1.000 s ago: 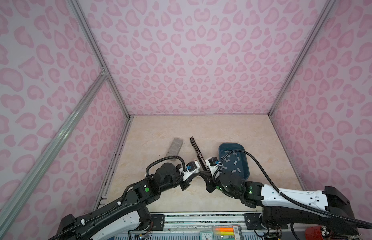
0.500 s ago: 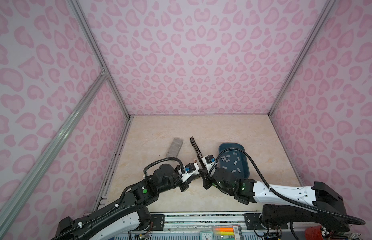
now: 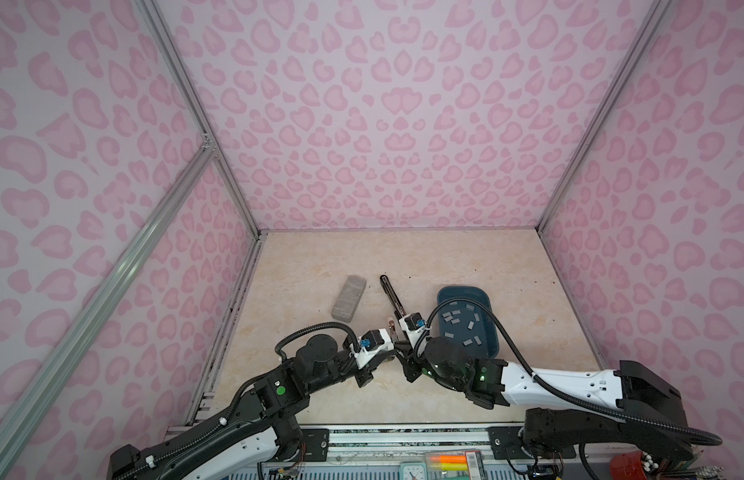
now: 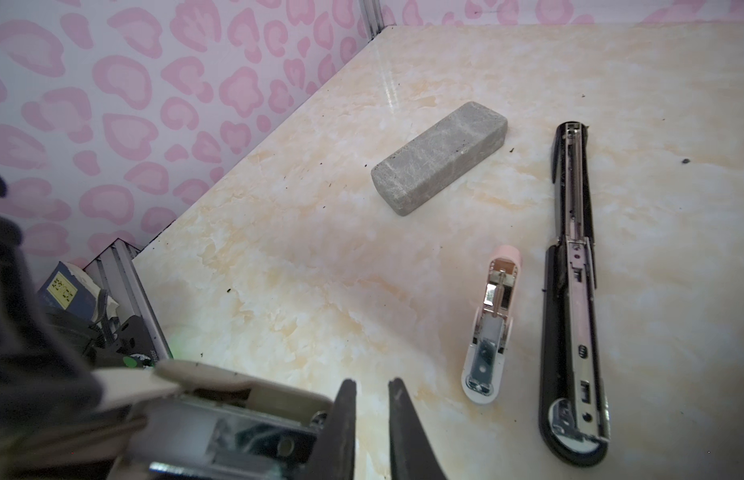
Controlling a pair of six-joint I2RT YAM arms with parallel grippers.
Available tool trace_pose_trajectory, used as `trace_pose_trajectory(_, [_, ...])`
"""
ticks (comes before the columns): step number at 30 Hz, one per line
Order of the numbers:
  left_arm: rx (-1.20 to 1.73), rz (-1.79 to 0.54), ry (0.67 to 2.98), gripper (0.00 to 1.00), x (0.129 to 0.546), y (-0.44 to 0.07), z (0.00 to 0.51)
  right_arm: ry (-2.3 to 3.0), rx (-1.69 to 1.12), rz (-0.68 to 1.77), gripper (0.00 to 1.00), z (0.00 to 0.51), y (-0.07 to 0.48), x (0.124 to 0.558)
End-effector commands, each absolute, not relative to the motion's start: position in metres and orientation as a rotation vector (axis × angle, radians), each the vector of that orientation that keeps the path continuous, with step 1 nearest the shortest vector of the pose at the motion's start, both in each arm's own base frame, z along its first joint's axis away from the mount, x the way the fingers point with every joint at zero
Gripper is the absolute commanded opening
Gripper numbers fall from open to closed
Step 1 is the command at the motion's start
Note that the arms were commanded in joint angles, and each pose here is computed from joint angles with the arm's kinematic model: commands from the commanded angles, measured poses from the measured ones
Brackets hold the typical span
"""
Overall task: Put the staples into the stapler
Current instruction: 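Close the right gripper on the white pack while the left gripper holds it, then open the left gripper off the white pack while the right gripper holds it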
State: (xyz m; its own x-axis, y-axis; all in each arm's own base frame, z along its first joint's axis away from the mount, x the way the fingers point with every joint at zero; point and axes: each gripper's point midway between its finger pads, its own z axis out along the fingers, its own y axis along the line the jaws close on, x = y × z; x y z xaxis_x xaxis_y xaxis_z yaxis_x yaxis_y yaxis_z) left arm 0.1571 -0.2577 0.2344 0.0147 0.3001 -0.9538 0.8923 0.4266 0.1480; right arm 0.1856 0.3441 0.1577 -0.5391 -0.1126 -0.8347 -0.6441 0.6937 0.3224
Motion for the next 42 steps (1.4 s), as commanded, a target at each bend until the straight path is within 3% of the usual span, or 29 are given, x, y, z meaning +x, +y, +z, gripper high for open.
trace_pose_trajectory(1, [1.037,-0.634,1.486,0.04,0.163,-0.256,0.25,1.996,-0.635,0.902,0.17,0.17,0.364,0.177])
trace_pose_trajectory(8, [1.029,-0.63,1.487,0.04,0.164,-0.255,0.25,1.973,-0.615,0.894,0.19,0.175,0.356,0.179])
trace_pose_trajectory(18, [1.026,-0.609,1.495,0.04,0.167,-0.255,0.246,1.881,-0.502,0.815,0.4,0.19,0.291,0.192])
trace_pose_trajectory(23, [1.057,-0.629,1.495,0.04,0.164,-0.26,0.245,1.72,-0.641,0.86,0.57,0.202,0.282,0.172])
trace_pose_trajectory(33, [1.264,-0.804,1.39,0.04,0.128,-0.28,0.243,1.504,-0.99,0.999,0.81,0.202,0.295,0.116])
trace_pose_trajectory(42, [1.406,-0.948,1.325,0.04,0.102,-0.292,0.241,1.482,-1.158,1.025,0.84,0.189,0.313,0.099])
